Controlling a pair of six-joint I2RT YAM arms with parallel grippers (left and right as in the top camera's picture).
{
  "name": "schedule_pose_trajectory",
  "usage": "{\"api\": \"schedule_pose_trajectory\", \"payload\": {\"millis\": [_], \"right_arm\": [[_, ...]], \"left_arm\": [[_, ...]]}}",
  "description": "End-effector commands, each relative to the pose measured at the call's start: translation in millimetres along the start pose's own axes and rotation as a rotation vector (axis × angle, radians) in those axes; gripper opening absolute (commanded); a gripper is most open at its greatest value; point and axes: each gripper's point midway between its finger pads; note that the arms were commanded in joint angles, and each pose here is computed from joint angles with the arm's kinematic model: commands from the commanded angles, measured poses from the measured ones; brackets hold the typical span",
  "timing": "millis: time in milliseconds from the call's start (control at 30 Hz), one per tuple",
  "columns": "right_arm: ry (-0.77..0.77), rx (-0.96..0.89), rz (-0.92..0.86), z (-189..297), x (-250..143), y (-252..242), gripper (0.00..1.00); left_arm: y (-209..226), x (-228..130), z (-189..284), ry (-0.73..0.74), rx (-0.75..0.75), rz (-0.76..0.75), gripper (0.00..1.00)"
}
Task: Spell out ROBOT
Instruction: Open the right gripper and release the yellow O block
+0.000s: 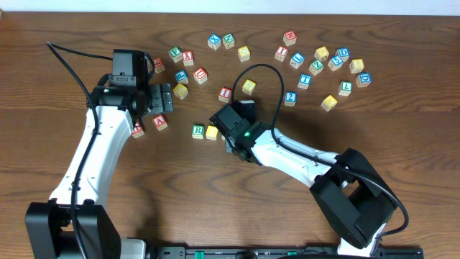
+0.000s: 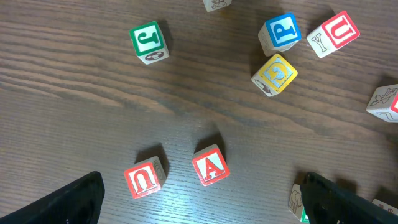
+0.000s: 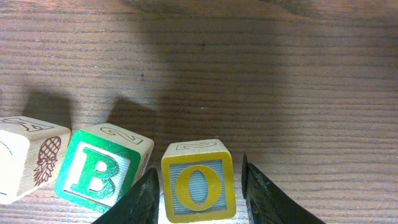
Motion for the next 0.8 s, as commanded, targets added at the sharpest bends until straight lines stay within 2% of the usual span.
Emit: {"api": "schedule_pose_trajectory", "payload": {"millis": [0, 767], "right_arm": [[0.004, -0.022, 0.014, -4.2, -5.7, -1.0, 0.38], [-0.008, -0.014, 0.024, -1.7, 0.2, 2.0, 0.37]], "left_arm": [[1.4, -4.3, -1.5, 0.013, -0.001, -0.011, 0.99], [1.4, -4.3, -1.5, 0.013, -0.001, -0.011, 0.99]]}}
Point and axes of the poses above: each gripper's point midway between its finger pads, its own z axis back along the fingers, its own y axis along the line the jaws close on, x = y × z, and after that the axes turned 6 degrees about z, right-handed
